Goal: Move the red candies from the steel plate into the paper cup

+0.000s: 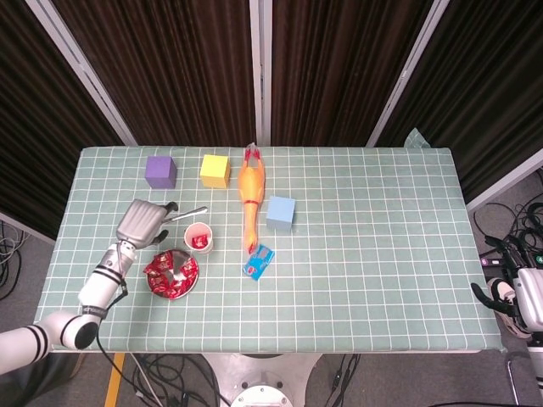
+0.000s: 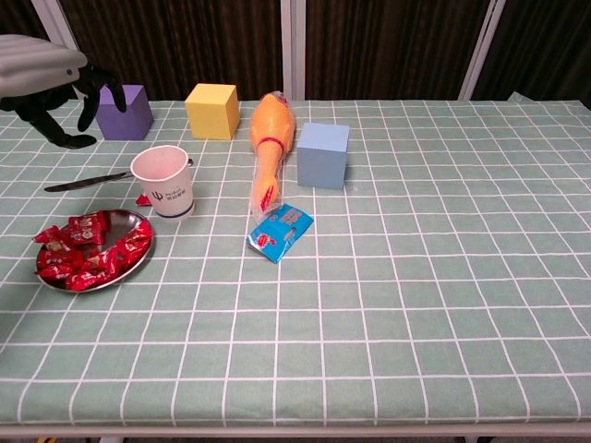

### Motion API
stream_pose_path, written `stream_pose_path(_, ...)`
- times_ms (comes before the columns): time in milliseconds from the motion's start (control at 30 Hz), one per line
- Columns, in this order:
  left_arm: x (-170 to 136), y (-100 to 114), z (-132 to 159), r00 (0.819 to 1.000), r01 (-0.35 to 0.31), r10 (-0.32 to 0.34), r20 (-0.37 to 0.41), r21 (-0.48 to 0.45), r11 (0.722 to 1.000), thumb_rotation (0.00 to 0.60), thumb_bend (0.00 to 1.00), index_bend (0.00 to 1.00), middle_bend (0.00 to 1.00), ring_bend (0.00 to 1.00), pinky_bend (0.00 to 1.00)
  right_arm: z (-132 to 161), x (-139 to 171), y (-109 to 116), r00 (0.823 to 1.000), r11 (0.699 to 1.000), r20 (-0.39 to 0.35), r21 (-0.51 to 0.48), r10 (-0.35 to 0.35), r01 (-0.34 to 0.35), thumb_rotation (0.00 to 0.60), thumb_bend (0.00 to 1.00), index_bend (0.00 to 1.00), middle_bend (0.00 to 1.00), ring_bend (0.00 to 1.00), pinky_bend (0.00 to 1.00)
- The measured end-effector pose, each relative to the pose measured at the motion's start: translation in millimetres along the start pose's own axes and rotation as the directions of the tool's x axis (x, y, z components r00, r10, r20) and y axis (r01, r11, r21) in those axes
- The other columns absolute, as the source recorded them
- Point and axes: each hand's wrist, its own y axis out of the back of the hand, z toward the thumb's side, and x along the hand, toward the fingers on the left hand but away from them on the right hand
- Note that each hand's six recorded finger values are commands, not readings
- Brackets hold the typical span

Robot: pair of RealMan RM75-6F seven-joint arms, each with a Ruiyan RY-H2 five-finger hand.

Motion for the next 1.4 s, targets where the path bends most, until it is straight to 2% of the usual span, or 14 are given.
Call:
stream_pose_path(133, 13, -16, -2, 0.998, 0.051, -0.051, 0.036, 0.003, 0.999, 0.600, 0.34, 0.40, 0.76, 0.90, 1.00, -2, 1, 1, 1.000, 1.000, 0.009, 0.006, -0.003, 0.003, 0.600, 0.20, 0.14, 0.21, 0.07, 0.39)
stream_pose_path(300, 30, -31, 10, 0.990, 0.089, -0.093, 0.102, 0.047, 0.995, 0.600, 0.34, 0.38, 0.77, 0.90, 1.00, -1, 0, 1, 1.000, 1.000, 0.016, 0.011, 0.001, -0.001, 0.600, 0.20, 0.14, 0.21, 0.07, 0.39)
stream_pose_path(567, 50, -50, 25, 0.979, 0.149, -0.155, 0.134, 0.059, 0.987, 0.600, 0.34, 0.39, 0.77, 0.90, 1.00, -1, -1, 0, 1.000, 1.000, 0.025, 0.017, 0.002, -0.003, 0.600, 0.20, 0.14, 0.21, 0.07, 0.39)
stream_pose_path(767, 56, -57, 33, 0.973, 0.171, -0.174, 0.152, 0.036, 0.985, 0.600, 0.34, 0.42, 0.77, 0.90, 1.00, -1, -2, 0, 1.000, 1.000, 0.031, 0.021, 0.003, -0.004, 0.600, 0.20, 0.14, 0.21, 0.07, 0.39)
stream_pose_path(1133, 62, -70, 30, 0.968, 0.208, -0.210, 0.137, 0.030, 0.978, 0.600, 0.35, 0.43, 0.77, 0.90, 1.00, 1, -3, 0, 0.999, 1.000, 0.032, 0.024, 0.004, -0.005, 0.600, 0.20, 0.14, 0.21, 0.07, 0.40)
stream_pose_path(1400, 58, -64, 27, 0.976, 0.177, -0.177, 0.129, 0.007, 0.984, 0.600, 0.36, 0.45, 0.77, 0.90, 1.00, 3, -4, 0, 1.000, 1.000, 0.029, 0.025, 0.007, -0.008, 0.600, 0.20, 0.14, 0.21, 0.07, 0.40)
